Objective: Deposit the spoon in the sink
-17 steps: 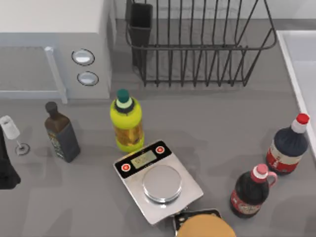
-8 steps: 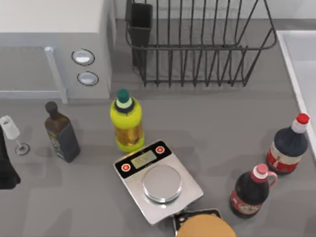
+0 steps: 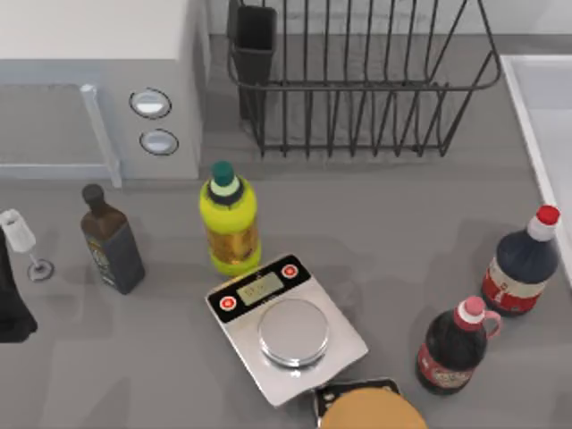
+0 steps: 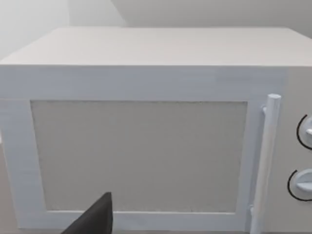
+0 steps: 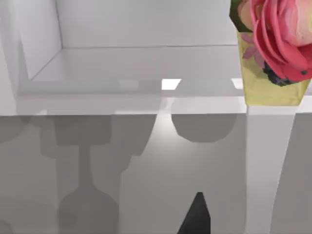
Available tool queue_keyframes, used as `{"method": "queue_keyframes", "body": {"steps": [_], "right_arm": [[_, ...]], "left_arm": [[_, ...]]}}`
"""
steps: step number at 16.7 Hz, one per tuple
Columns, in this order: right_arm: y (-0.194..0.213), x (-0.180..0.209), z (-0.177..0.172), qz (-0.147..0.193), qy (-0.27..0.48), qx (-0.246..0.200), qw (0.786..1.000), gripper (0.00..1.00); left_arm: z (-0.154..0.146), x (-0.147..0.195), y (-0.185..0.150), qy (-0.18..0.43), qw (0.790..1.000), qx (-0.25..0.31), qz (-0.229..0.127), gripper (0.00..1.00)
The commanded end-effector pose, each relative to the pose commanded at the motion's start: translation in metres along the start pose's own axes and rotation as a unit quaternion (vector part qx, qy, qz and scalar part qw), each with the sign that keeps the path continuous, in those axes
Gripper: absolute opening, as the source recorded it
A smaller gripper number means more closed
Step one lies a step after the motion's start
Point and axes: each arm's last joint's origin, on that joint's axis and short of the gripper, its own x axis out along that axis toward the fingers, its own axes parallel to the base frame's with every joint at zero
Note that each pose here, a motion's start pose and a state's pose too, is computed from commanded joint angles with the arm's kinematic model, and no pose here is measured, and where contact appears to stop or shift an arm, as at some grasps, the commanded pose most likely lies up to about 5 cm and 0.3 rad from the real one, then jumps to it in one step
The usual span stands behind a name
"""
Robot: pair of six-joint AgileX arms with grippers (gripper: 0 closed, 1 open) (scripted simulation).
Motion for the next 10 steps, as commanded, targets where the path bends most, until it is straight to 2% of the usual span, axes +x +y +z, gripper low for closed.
{"method": "queue_keyframes", "body": {"steps": [5, 10], "right_arm": [[0.006, -0.005, 0.095, -0.006, -0.010, -0.001, 1.000, 0.00], [0.031, 0.012, 0.152, -0.013, -0.033, 0.000, 0.999, 0.00]], "left_arm": [[0.000, 0.000, 0.000, 0.000, 1.000, 0.000, 0.000, 1.00], [0.000, 0.000, 0.000, 0.000, 1.000, 0.000, 0.000, 1.00]]}}
